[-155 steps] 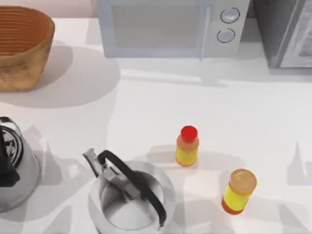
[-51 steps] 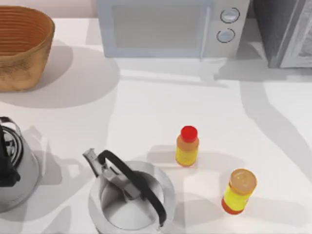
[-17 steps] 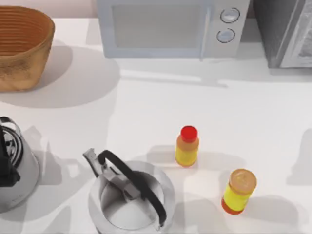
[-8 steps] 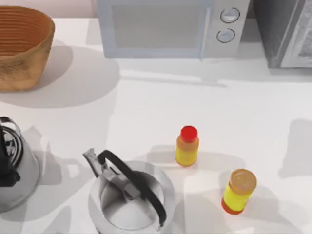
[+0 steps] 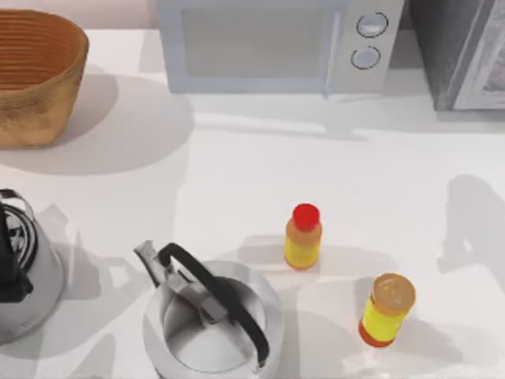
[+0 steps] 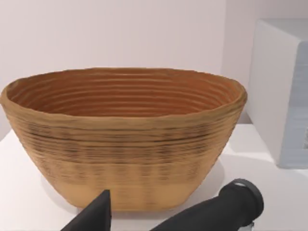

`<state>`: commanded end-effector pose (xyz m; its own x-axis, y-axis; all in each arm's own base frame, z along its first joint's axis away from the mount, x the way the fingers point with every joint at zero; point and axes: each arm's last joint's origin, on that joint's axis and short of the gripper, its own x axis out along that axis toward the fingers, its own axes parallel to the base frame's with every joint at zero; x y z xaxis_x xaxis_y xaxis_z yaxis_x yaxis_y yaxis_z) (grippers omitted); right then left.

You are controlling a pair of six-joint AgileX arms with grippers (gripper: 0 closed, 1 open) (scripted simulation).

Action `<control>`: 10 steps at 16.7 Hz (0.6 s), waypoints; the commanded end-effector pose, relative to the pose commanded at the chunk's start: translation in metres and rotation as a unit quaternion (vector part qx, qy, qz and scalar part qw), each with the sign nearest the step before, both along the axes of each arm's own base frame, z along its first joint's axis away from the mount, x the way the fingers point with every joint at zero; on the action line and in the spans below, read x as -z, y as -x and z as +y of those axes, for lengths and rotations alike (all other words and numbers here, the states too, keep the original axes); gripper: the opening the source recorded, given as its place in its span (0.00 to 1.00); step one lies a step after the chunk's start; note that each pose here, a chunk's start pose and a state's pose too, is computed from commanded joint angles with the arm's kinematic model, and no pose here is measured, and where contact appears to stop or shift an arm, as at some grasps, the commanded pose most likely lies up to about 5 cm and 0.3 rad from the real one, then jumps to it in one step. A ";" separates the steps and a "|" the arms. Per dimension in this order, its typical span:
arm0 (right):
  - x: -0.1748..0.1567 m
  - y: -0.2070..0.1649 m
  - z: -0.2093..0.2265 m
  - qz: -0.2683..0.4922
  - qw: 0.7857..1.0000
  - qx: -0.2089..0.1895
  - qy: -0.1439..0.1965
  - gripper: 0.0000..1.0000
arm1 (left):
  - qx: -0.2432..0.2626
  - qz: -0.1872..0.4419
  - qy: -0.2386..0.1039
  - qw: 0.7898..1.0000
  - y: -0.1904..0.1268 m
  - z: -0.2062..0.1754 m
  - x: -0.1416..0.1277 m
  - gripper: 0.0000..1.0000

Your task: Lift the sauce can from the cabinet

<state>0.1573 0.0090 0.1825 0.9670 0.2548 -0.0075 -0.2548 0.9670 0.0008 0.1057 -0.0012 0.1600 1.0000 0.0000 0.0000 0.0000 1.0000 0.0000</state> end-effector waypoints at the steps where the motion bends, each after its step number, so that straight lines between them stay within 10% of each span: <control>1: 0.000 -0.004 0.001 0.000 1.000 -0.009 0.000 0.00 | 0.000 0.000 0.000 1.000 0.000 0.000 0.000 1.00; 10: 0.009 -0.040 0.005 0.002 0.997 -0.072 0.001 0.00 | 0.000 0.000 0.000 1.000 0.000 0.000 0.000 1.00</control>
<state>0.1975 0.0142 0.1732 0.9207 0.3901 -0.0126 -0.3902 0.9207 -0.0004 0.1057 -0.0012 0.1600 1.0000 0.0000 0.0000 0.0000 1.0000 0.0000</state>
